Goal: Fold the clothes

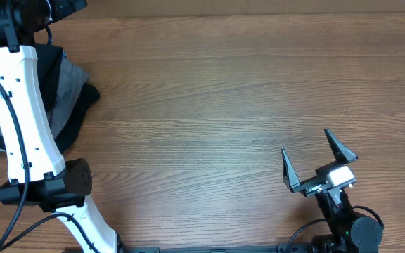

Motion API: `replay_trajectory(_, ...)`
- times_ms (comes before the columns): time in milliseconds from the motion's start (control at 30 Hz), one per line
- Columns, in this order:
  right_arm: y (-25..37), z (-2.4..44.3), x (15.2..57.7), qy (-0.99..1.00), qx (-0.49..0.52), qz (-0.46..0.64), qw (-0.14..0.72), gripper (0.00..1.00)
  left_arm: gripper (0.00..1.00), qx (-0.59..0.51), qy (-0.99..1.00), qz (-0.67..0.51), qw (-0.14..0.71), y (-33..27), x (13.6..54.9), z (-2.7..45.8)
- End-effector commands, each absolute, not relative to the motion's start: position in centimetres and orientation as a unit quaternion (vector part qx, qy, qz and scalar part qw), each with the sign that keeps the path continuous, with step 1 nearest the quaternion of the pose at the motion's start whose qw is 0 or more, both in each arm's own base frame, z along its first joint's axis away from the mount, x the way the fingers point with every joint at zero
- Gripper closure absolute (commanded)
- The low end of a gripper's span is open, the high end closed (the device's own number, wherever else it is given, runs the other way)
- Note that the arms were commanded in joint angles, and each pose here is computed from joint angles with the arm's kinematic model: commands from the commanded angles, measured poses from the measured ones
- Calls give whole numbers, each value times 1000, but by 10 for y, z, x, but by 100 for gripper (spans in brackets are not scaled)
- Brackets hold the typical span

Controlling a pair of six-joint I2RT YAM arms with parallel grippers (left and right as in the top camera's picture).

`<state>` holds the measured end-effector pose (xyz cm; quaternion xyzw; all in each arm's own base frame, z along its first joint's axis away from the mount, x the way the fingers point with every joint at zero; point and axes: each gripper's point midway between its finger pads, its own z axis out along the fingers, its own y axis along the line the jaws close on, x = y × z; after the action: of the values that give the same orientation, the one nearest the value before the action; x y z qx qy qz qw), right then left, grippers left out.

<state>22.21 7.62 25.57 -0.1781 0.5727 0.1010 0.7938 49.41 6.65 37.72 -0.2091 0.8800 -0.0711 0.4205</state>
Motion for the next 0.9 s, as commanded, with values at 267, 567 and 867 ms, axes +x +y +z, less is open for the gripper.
replay_trajectory(267, 54, 216, 236, 640, -96, 99, 756, 0, 0, -208, 881, -71, 420, 67, 495, 376)
replay_trajectory(567, 54, 173, 240, 705, -88, 106, 696, 0, 0, -209, 881, -71, 420, 67, 495, 376)
replay_trajectory(867, 54, 173, 240, 705, -88, 105, 696, 0, 0, -208, 881, -71, 420, 66, 495, 376)
